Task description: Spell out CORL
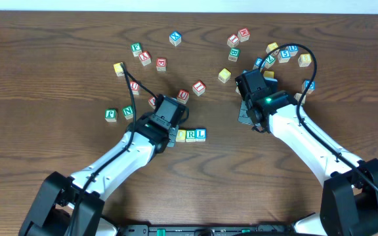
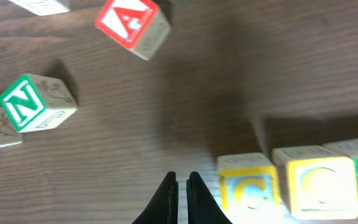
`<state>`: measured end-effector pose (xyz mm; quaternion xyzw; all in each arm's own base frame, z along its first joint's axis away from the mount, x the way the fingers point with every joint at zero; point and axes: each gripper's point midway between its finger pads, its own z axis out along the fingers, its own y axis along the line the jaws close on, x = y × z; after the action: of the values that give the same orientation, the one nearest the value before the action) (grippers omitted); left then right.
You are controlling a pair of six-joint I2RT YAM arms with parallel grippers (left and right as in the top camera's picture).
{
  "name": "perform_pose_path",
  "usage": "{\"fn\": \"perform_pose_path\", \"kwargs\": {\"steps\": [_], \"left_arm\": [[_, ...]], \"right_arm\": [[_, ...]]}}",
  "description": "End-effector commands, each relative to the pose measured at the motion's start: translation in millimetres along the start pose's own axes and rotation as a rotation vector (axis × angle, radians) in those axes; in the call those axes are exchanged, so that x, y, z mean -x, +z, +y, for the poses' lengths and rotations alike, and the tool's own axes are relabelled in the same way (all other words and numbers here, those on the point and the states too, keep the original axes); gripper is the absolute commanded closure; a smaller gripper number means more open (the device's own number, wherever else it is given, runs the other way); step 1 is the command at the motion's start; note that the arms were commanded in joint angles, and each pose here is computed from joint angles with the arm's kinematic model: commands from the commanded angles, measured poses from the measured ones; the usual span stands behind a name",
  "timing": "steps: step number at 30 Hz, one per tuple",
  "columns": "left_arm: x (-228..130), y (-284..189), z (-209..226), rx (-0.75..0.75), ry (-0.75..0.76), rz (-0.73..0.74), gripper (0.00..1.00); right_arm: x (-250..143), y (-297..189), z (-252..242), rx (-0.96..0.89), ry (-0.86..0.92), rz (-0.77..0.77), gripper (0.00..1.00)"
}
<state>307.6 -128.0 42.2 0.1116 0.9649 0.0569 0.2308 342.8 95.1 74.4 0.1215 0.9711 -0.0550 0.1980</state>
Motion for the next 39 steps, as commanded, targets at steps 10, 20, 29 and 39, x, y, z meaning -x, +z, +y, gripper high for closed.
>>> {"fn": "perform_pose_path", "kwargs": {"steps": [10, 20, 29, 39], "left_arm": [[-18, 15, 10, 0.0, -0.051, 0.028, 0.93], [-21, 18, -3, -0.07, -0.048, 0.048, 0.93], [-22, 17, -13, -0.126, -0.029, 0.057, 0.93], [-23, 16, -17, -0.151, -0.018, 0.062, 0.93]], "right_arm": [[8, -6, -1, 0.0, -0.002, -0.025, 0.99], [7, -6, -2, -0.002, -0.003, -0.021, 0.99], [7, -6, -2, -0.004, -0.003, -0.019, 0.99], [6, -6, -2, -0.005, -0.004, -0.017, 0.99]]}}
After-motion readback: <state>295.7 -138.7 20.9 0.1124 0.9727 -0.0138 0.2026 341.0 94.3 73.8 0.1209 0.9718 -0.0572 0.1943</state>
